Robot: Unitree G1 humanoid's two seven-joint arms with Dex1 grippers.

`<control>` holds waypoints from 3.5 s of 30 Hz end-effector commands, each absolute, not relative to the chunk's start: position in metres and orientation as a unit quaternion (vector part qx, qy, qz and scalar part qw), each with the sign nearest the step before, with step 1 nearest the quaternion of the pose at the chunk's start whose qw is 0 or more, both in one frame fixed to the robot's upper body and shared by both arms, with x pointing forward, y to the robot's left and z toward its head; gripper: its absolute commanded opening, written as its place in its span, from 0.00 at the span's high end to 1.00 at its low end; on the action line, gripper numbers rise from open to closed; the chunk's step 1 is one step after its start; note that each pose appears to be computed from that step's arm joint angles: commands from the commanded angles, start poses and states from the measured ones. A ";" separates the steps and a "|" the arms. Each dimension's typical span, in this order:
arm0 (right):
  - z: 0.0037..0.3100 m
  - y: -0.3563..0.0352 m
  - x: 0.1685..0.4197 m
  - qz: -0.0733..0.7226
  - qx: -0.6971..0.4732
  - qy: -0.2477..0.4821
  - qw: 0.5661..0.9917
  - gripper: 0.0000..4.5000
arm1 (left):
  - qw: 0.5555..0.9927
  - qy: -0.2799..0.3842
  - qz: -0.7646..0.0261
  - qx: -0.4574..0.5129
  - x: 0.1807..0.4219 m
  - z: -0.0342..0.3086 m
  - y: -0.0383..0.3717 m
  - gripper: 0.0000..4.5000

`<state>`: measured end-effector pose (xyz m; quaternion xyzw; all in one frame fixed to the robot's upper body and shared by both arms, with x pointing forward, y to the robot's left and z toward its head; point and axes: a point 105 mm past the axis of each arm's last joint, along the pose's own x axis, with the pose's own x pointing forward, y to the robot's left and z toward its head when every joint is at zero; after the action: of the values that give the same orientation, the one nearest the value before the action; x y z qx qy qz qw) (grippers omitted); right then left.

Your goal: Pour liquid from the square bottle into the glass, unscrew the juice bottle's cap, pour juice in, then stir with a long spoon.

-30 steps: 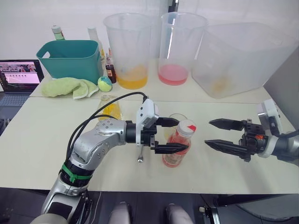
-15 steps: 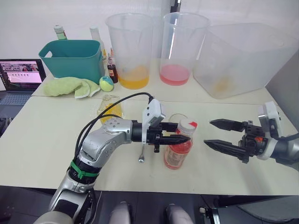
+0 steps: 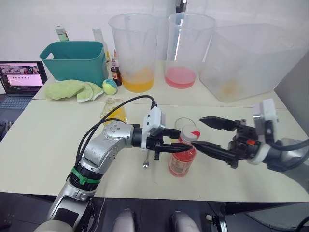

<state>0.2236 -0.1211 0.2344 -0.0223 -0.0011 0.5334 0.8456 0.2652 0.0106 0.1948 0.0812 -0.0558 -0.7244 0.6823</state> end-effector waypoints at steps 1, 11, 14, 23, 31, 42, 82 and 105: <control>0.233 -0.109 0.222 0.525 -0.041 -0.011 0.850 0.00 | 0.677 -0.074 -0.726 0.098 0.266 0.199 0.012 0.73; 0.238 -0.108 0.224 0.512 -0.027 -0.025 0.858 0.12 | 0.671 -0.078 -0.730 0.108 0.267 0.200 0.006 0.73; 0.240 -0.108 0.224 0.511 -0.027 -0.027 0.859 0.34 | 0.671 -0.078 -0.730 0.109 0.268 0.200 0.005 0.73; 0.244 -0.108 0.226 0.505 -0.024 -0.040 0.862 0.60 | 0.668 -0.073 -0.733 0.109 0.267 0.200 0.005 0.73; 0.239 -0.105 0.235 0.665 -0.026 -0.004 0.746 0.60 | 0.662 -0.063 -0.738 0.117 0.268 0.199 0.012 0.73; 0.238 -0.098 0.261 0.777 -0.077 0.021 0.625 0.60 | 0.652 -0.052 -0.746 0.127 0.266 0.199 0.017 0.73; 0.245 -0.096 0.200 0.444 -0.080 -0.069 0.890 0.00 | 0.640 -0.063 -0.757 0.120 0.267 0.186 0.008 0.73; 0.246 -0.095 0.202 0.402 -0.037 -0.057 0.913 0.64 | 0.630 -0.064 -0.765 0.119 0.267 0.188 0.005 0.73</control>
<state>0.2073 -0.0972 0.2366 -0.0357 -0.0305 0.3979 0.9162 0.2668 0.0080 0.1914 0.1113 -0.0720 -0.7618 0.6341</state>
